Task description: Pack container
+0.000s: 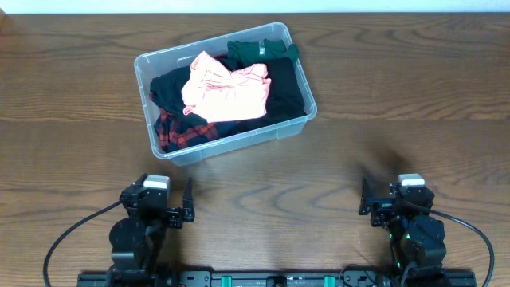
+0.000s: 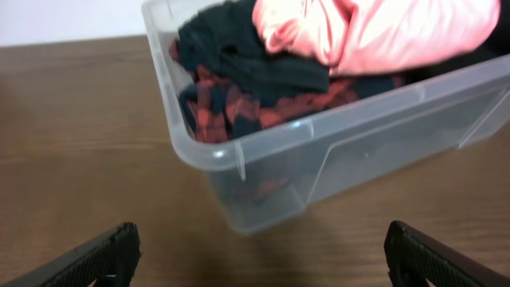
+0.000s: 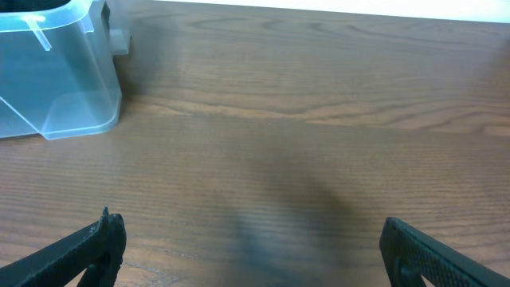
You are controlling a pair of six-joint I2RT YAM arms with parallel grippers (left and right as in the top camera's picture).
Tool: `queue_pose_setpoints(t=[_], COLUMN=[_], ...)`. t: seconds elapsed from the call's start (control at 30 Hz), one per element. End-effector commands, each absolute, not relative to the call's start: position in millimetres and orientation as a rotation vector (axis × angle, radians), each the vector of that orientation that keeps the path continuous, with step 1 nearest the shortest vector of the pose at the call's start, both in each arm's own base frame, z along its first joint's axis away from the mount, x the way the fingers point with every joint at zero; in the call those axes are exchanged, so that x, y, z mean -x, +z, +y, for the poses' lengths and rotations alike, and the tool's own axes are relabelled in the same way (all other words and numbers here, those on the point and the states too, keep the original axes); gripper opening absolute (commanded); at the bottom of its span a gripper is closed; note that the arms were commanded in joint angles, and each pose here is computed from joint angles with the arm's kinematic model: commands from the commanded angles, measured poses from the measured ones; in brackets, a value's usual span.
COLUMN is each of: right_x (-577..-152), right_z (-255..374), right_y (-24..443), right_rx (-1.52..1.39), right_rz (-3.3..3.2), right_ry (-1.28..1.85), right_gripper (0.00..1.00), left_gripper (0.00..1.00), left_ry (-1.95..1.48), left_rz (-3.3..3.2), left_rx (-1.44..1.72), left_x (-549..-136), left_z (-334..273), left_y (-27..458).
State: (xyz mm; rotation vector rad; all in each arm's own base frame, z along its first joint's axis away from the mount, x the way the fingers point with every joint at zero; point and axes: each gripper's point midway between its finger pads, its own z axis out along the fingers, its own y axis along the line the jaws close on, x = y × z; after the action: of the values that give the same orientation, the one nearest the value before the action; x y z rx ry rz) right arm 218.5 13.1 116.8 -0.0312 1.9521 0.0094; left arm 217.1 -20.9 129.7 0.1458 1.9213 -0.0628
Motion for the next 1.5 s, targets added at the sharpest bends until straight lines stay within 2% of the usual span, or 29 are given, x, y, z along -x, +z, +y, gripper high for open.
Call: queue_pose_setpoints(t=[0.0, 0.1, 1.47], right_x=[-218.6, -218.5, -218.6], right_z=[10.8, 10.8, 10.8], right_y=[116.0, 115.9, 116.0], right_rx=[0.019, 0.019, 0.018], right_rz=[1.953, 1.953, 1.953], right_ry=[0.003, 0.004, 0.003], right_gripper=[0.99, 0.99, 0.99], left_gripper=[0.98, 0.98, 0.98], left_ry=[-0.057, -0.057, -0.044], left_rz=[1.934, 1.958, 1.96], left_rx=[-0.152, -0.153, -0.143], left_x=[-217.8, -217.8, -218.1], left_z=[-20.9, -20.7, -18.2], left_y=[120.1, 109.3, 109.2])
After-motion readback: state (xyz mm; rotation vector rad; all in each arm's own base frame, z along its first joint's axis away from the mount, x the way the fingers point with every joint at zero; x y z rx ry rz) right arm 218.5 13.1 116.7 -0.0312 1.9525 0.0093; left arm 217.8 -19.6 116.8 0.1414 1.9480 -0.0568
